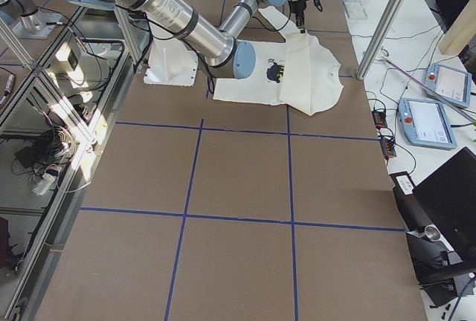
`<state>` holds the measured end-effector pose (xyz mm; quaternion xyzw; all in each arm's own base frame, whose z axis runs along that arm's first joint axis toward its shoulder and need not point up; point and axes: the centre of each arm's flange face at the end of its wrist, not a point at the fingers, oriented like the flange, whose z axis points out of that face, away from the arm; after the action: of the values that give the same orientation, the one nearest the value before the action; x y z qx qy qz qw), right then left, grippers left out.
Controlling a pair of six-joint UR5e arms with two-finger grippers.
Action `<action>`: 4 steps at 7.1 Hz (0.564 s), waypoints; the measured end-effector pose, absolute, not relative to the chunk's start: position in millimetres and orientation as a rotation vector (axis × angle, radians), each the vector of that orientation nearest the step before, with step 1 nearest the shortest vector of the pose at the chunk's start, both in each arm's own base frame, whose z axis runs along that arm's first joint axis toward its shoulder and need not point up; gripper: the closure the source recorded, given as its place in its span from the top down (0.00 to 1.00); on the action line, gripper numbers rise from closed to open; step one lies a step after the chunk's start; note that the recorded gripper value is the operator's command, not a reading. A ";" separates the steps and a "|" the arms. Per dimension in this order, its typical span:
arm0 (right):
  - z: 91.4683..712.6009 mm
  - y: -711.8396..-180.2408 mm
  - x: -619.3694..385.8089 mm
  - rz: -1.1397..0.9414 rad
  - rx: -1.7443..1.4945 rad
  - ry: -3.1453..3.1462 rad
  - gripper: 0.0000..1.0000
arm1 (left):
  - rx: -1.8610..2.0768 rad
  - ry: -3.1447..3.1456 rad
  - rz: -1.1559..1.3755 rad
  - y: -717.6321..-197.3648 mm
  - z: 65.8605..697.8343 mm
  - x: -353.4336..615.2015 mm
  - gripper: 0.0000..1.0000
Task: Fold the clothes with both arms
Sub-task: 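Grasp the cuff with the right gripper and fold the sleeve across the chest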
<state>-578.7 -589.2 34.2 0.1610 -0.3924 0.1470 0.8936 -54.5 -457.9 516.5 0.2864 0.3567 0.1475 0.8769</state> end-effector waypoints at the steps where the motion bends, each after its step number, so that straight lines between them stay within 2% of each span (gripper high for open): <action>1: 34.6 -577.5 -623.9 0.348 0.371 -0.825 0.70 | 0.594 0.745 0.306 -458.1 518.4 -54.5 1.00; 2: 23.8 -574.2 -648.6 0.399 0.372 -0.830 1.00 | 0.591 0.745 0.305 -457.8 519.9 -54.5 1.00; 4: -3.4 -576.9 -664.5 0.458 0.364 -0.832 1.00 | 0.592 0.745 0.305 -458.0 519.6 -54.5 1.00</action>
<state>-664.5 -576.9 -3.4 0.1741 -0.3984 0.2193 0.8734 -54.5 -458.0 519.6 0.2837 0.3570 0.1461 0.8779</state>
